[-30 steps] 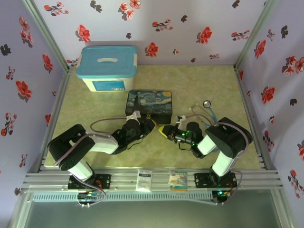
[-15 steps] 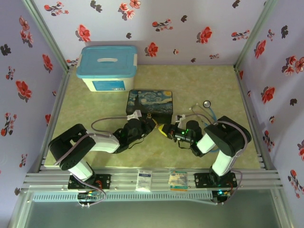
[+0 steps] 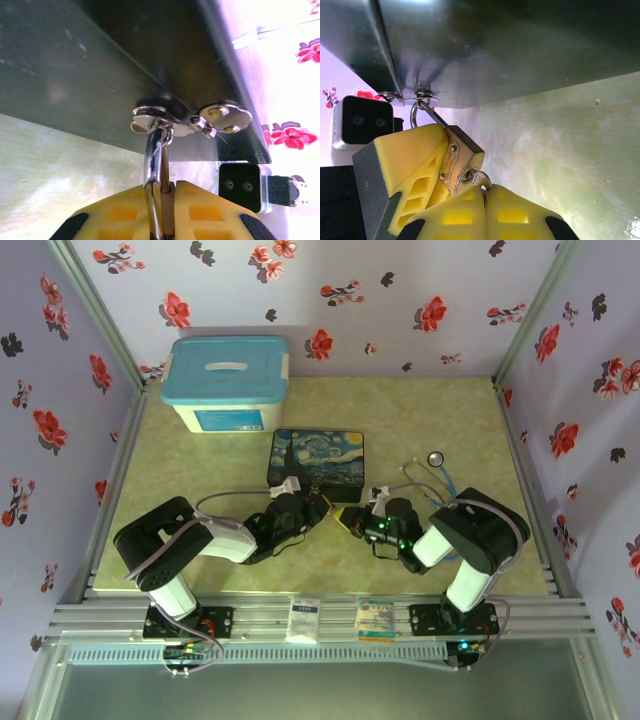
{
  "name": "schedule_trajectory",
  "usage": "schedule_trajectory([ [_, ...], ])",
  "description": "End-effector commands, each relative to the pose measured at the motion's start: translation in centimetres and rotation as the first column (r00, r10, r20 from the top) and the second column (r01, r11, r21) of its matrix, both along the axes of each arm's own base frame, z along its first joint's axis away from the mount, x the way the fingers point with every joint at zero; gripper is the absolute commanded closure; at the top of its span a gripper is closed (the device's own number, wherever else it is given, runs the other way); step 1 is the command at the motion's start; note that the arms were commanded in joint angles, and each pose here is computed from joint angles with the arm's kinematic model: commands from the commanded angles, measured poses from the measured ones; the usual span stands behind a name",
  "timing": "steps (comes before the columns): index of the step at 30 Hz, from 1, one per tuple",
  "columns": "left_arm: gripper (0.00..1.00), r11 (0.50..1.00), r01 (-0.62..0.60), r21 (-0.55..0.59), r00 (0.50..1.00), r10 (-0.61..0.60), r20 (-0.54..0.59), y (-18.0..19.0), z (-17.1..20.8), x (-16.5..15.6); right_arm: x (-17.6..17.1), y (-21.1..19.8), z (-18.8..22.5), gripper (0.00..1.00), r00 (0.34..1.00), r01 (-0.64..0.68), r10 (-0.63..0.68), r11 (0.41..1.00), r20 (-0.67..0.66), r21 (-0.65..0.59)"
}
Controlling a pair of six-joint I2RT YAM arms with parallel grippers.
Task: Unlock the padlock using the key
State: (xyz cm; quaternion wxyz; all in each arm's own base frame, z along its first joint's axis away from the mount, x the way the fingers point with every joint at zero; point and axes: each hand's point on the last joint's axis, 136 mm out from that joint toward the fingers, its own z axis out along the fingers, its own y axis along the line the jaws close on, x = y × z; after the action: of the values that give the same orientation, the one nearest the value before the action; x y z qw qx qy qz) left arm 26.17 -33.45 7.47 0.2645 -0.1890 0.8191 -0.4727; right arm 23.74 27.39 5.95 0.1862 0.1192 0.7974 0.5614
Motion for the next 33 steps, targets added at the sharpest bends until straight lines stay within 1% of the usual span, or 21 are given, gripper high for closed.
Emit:
schedule_trajectory([
  [1, 0.91, 0.995, 0.091, -0.046, 0.996, -0.091, 0.012, -2.2, 1.1, -1.6, 0.7, 0.0, 1.2, 1.00, 0.992, 0.034, -0.031, 0.999, 0.118, -0.022],
  [4, 0.85, 0.995, 0.089, -0.035, 0.996, -0.089, 0.004, -2.2, 0.5, -1.6, 0.4, -0.1, 0.8, 1.00, 0.990, 0.033, -0.024, 0.997, 0.136, -0.068],
  [7, 0.83, 0.996, 0.082, -0.028, 0.997, -0.082, -0.011, -2.0, -0.2, -1.6, 0.3, -0.3, 0.5, 1.00, 0.988, 0.044, -0.028, 0.994, 0.153, -0.104],
  [9, 0.79, 0.997, 0.077, -0.027, 0.997, -0.078, -0.018, -2.0, -0.6, -1.6, 0.3, -0.3, 0.6, 1.00, 0.986, 0.044, -0.025, 0.992, 0.165, -0.115],
  [13, 0.80, 0.998, 0.063, -0.024, 0.998, -0.063, -0.021, -1.7, -1.1, -1.5, 0.0, -0.6, -0.1, 1.00, 0.988, 0.047, -0.021, 0.985, 0.151, -0.167],
  [14, 0.82, 0.998, 0.057, -0.030, 0.998, -0.057, -0.017, -1.7, -1.0, -1.4, 0.0, -0.6, -0.3, 1.00, 0.989, 0.047, -0.022, 0.984, 0.144, -0.170],
  [16, 0.83, 0.998, 0.054, -0.031, 0.998, -0.054, -0.011, -1.6, -1.0, -1.3, -0.3, -0.5, -0.2, 1.00, 0.989, 0.036, -0.011, 0.986, 0.148, -0.163],
  [19, 0.81, 0.998, 0.059, -0.032, 0.998, -0.060, -0.016, -1.8, -1.1, -1.3, -0.6, -0.2, -0.2, 1.00, 0.989, 0.030, -0.006, 0.986, 0.146, -0.166],
  [22, 0.78, 0.998, 0.063, -0.031, 0.998, -0.064, -0.017, -1.9, -1.2, -1.3, -1.0, 0.3, -0.6, 1.00, 0.988, 0.015, 0.017, 0.979, 0.153, -0.203],
  [24, 0.77, 0.998, 0.063, -0.029, 0.998, -0.064, -0.018, -1.8, -1.3, -1.4, -1.1, 0.4, -0.5, 1.00, 0.987, 0.019, 0.015, 0.978, 0.161, -0.206],
  [25, 0.81, 0.997, 0.066, -0.027, 0.998, -0.067, -0.019, -1.9, -1.3, -1.4, -1.1, 0.3, -0.5, 1.00, 0.987, 0.024, 0.009, 0.979, 0.162, -0.204],
  [27, 0.94, 0.997, 0.069, -0.027, 0.997, -0.070, -0.014, -1.9, -1.1, -1.4, -0.9, 0.4, -0.2, 1.00, 0.984, 0.026, 0.012, 0.978, 0.179, -0.208],
  [33, 0.97, 0.997, 0.062, -0.043, 0.998, -0.063, -0.019, -1.8, -1.1, -1.5, -1.1, 0.5, 0.4, 1.00, 0.972, -0.014, 0.093, 0.939, 0.216, -0.343],
])
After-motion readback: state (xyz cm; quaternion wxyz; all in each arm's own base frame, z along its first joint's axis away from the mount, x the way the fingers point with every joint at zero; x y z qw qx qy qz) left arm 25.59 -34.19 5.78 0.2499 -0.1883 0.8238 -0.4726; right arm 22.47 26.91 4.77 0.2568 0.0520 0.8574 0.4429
